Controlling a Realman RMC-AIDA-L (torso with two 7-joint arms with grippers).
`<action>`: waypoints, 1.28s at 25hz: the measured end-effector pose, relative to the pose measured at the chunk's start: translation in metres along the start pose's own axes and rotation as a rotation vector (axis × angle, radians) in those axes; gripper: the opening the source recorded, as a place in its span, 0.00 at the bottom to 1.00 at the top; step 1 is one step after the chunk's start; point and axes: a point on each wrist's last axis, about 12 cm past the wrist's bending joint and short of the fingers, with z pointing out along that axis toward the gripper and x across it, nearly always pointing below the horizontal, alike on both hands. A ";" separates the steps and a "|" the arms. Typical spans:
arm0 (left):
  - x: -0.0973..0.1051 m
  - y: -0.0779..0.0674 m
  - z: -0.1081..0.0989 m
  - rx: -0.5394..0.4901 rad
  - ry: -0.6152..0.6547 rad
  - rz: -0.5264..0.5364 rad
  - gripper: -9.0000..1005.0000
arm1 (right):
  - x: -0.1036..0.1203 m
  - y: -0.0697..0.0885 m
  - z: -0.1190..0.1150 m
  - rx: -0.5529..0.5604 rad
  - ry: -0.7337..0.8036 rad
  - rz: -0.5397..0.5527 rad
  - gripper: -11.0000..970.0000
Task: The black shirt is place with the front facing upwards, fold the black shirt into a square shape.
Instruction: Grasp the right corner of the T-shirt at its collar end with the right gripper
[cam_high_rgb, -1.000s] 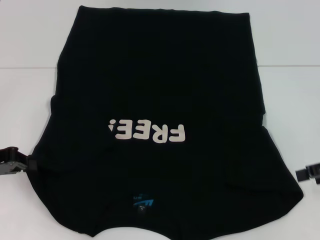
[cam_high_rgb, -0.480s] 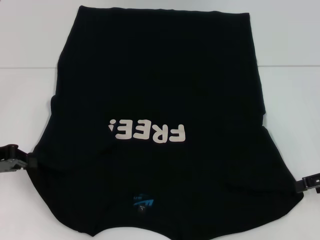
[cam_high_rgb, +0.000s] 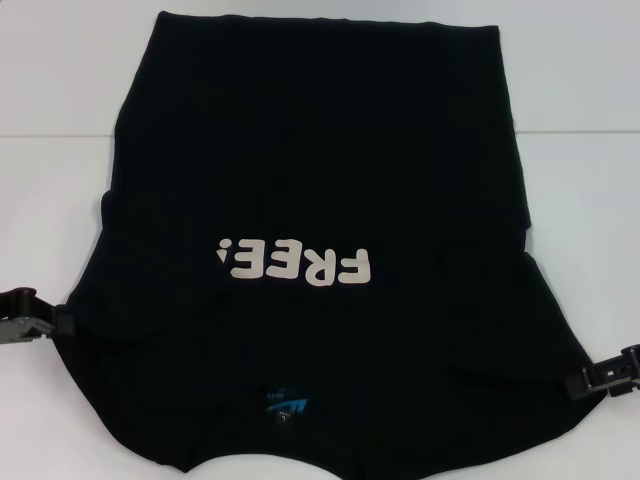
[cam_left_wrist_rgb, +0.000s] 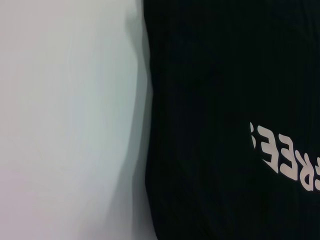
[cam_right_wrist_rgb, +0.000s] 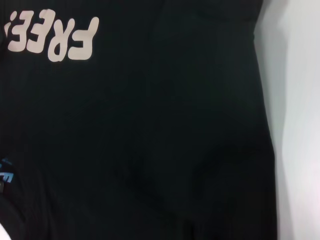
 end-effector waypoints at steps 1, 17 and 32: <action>0.000 0.000 0.000 0.001 0.001 0.000 0.03 | 0.000 0.001 0.001 0.000 0.002 -0.003 0.83; 0.001 0.000 0.000 0.005 0.001 0.003 0.03 | -0.010 0.019 0.018 -0.039 0.045 -0.066 0.82; 0.000 -0.001 0.000 0.011 -0.004 0.004 0.03 | -0.008 0.012 0.013 -0.023 0.030 -0.054 0.80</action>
